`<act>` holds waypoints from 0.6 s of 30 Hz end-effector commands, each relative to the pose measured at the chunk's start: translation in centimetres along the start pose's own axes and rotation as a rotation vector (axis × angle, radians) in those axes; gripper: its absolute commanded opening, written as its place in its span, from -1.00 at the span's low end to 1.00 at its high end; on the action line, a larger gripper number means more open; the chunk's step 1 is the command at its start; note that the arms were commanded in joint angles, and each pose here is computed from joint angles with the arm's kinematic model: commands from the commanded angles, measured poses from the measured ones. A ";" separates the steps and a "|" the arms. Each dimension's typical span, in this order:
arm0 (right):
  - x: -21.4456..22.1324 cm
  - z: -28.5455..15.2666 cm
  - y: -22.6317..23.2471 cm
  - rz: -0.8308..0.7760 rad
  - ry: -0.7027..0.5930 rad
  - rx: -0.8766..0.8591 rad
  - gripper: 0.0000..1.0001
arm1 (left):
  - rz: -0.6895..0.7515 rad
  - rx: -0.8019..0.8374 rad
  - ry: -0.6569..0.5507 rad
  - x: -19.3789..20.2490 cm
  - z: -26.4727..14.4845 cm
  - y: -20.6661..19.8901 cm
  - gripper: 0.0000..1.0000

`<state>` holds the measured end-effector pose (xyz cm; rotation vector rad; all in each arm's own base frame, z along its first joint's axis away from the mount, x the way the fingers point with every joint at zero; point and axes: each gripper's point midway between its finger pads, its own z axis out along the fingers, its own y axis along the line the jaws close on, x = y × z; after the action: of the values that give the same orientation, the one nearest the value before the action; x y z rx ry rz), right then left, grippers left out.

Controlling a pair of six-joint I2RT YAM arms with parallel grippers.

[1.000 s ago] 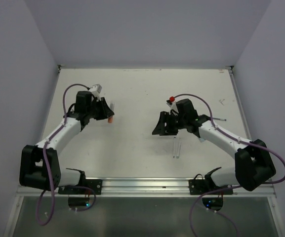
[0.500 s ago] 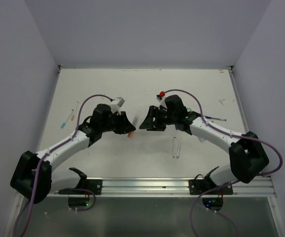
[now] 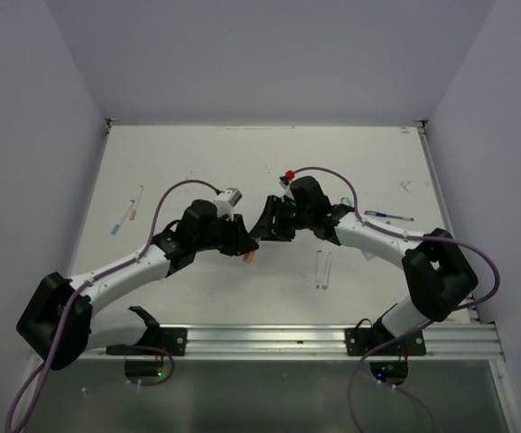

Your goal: Open the pen caps

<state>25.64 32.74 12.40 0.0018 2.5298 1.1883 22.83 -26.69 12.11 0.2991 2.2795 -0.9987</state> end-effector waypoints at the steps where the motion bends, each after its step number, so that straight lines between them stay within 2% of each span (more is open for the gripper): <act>1: -1.7 0.4 1.5 -0.005 -0.059 -0.039 0.01 | 0.015 0.052 -0.057 -1.3 -0.2 -1.8 -1.00; 6: -1.7 0.6 1.3 -0.008 -0.058 -0.034 -0.05 | 0.014 0.057 -0.061 -1.4 -0.4 -2.1 -1.00; 9: -1.3 0.9 1.4 -0.007 -0.039 -0.041 -0.27 | 0.010 0.059 -0.068 -1.6 -0.4 -2.3 -1.00; 10: -1.0 0.9 1.2 -0.003 -0.034 -0.039 -0.65 | 0.010 0.066 -0.070 -1.8 -0.4 -2.4 -1.00; 11: -1.1 1.0 1.7 -0.013 -0.043 -0.058 -0.88 | 0.013 0.075 -0.073 -1.9 -0.4 -2.7 -1.00; 12: -1.2 1.0 1.8 -0.015 -0.044 -0.061 -1.00 | 0.017 0.085 -0.074 -2.1 -0.3 -2.9 -1.00; 13: -1.2 0.9 1.9 -0.015 -0.043 -0.063 -1.00 | 0.024 0.103 -0.072 -2.1 -0.3 -3.3 -1.00; 14: -1.1 0.9 1.8 -0.019 -0.041 -0.063 -1.00 | 0.033 0.104 -0.071 -2.1 -0.4 -3.3 -0.94; 15: -1.2 0.6 2.1 -0.022 -0.046 -0.068 -1.00 | 0.035 0.096 -0.073 -2.1 -0.4 -3.2 -0.71; 18: -1.6 -0.2 2.8 -0.037 -0.070 -0.078 -1.00 | 0.041 0.075 -0.058 -1.4 -0.4 -2.5 -0.21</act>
<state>25.99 33.88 12.98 0.0079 2.4951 1.2431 22.38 -27.07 12.39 0.3042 2.2758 -1.0101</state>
